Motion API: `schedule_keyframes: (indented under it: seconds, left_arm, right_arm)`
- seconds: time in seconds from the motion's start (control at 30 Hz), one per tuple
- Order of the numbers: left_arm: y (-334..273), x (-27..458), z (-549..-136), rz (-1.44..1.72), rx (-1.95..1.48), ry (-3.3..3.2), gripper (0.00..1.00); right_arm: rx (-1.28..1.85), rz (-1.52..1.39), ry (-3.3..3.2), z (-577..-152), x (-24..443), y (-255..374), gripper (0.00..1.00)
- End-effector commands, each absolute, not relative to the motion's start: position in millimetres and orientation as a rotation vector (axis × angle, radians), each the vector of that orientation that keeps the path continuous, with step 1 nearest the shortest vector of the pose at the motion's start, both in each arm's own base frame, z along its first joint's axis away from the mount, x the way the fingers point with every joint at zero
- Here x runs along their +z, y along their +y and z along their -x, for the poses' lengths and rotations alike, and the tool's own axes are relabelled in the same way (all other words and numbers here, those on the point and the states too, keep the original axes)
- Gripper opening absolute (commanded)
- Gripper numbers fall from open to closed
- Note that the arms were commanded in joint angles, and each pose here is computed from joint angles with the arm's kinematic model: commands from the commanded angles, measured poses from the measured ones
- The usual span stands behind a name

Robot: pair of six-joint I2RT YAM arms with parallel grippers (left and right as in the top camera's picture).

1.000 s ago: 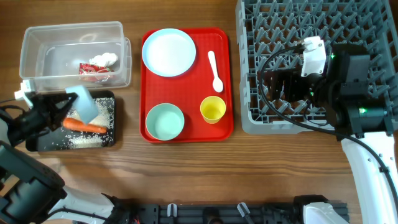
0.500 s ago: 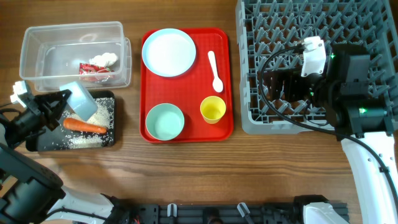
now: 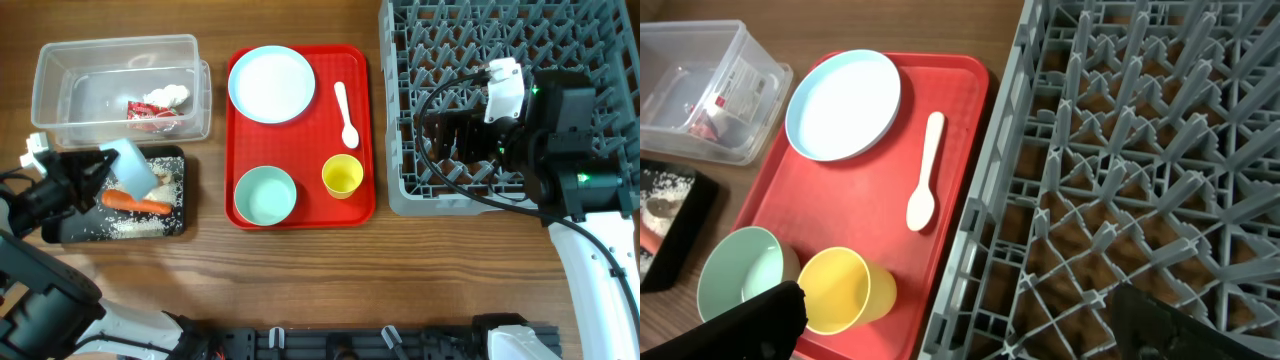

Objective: Sort waste into correct bins and load items into the dishwasher rack
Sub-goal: 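Bring the emptied blue bowl back and set it on the red tray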

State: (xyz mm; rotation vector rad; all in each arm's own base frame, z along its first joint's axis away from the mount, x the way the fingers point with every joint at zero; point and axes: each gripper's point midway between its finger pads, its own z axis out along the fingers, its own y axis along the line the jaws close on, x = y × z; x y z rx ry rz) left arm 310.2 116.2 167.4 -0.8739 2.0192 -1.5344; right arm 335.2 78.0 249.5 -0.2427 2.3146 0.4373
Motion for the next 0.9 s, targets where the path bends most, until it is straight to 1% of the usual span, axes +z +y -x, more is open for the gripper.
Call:
schedule_keyframes:
  seconds: [0.0, 0.1, 0.2, 0.3, 0.47, 0.63, 0.8, 0.87]
  left_arm:
    - [100, 214, -312, 0.689, -1.483, 1.986, 0.04]
    - [82, 251, -306, 0.537, -1.389, 1.991, 0.04]
    - [49, 291, -298, 0.279, -1.251, 1.994, 0.04]
    - [22, 302, -298, 0.139, -1.101, 2.071, 0.04]
    - [-9, 281, -325, 0.182, -0.766, 2.286, 0.04]
    - [-59, 247, -357, 0.123, -0.473, 2.415, 0.04]
    - [-109, 197, -379, -0.012, -0.313, 2.517, 0.04]
    - [-127, 167, -386, -0.025, -0.286, 2.576, 0.04]
  right_arm:
    - [0.452, 0.239, 2.303, -338, 253, 79, 1.00]
    - [0.452, 0.239, 2.303, -338, 253, 79, 1.00]
    - [0.453, 0.238, 2.303, -338, 254, 79, 1.00]
    - [0.452, 0.239, 2.298, -339, 254, 79, 1.00]
    - [0.452, 0.238, 2.297, -339, 254, 79, 1.00]
    - [0.467, 0.204, 2.302, -339, 255, 79, 1.00]
    - [0.469, 0.207, 2.303, -339, 255, 80, 1.00]
    - [0.467, 0.205, 2.302, -339, 255, 80, 1.00]
